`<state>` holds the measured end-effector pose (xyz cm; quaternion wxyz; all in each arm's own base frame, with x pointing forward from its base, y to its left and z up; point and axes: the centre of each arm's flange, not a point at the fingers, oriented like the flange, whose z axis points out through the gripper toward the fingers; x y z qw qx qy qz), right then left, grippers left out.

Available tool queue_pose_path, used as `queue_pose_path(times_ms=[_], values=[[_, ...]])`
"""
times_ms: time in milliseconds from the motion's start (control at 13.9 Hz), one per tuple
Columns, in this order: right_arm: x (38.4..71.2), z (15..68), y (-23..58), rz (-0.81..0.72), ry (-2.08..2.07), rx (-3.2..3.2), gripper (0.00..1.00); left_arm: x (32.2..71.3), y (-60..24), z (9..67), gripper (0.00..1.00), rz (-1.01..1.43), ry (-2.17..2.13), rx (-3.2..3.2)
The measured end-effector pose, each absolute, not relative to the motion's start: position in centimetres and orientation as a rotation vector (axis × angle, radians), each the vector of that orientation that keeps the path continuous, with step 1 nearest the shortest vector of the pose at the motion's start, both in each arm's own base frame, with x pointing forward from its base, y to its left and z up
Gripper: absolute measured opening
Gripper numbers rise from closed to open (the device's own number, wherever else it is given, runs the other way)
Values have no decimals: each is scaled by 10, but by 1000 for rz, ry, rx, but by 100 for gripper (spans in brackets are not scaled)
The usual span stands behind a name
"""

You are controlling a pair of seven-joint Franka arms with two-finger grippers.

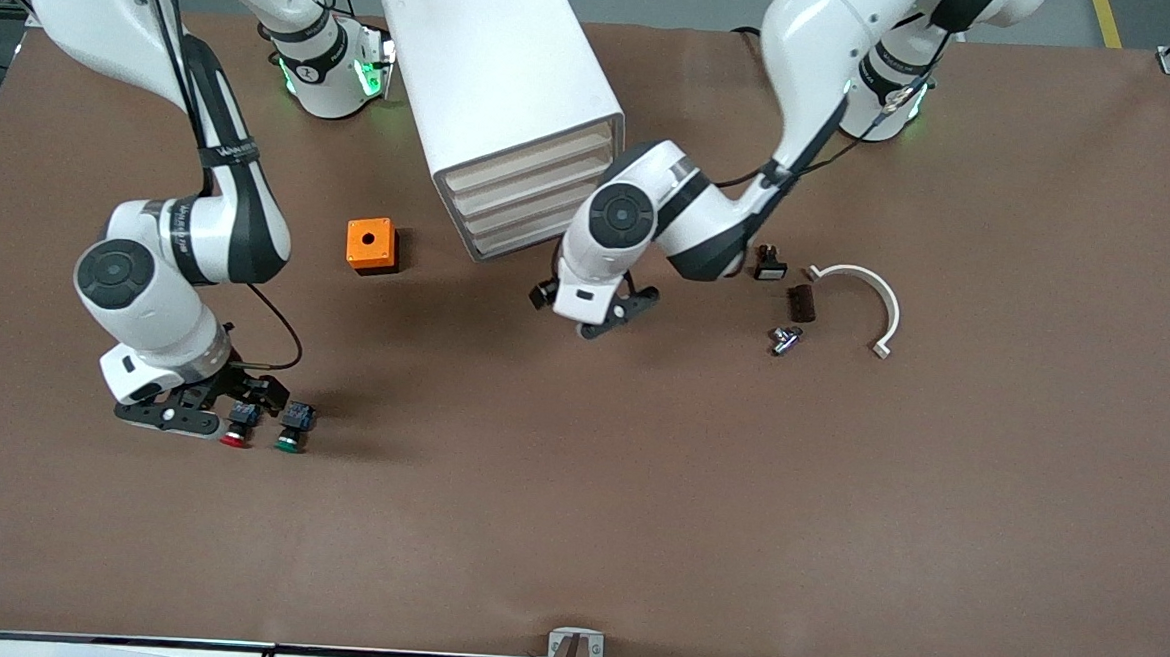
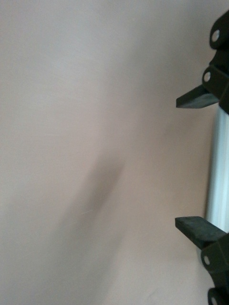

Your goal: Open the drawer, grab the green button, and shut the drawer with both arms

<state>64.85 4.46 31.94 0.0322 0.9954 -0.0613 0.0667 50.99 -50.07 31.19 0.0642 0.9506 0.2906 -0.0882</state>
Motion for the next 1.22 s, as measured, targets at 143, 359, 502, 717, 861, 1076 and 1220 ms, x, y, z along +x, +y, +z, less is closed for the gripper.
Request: queue_pose_path(times_ms=[143,359,502,717,861,1076,1220], values=[[650,340,29,137,-194,3125,100,555,-444,366,100,-201,849,2879],[649,374,0,115,-188,3149,100,597,-349,437,100,-130,741,2926],[640,407,-5,93,-195,3158,100,612,-289,475,100,-82,643,2981],[625,460,-3,128,-188,3172,100,625,-206,519,100,-23,494,3012],[613,487,-4,113,-188,3179,100,627,-156,539,100,-13,410,3034],[600,528,-4,46,-208,3184,100,620,-115,553,100,-67,299,3067],[596,550,-5,37,-211,3184,100,617,-102,557,100,-82,236,3082]])
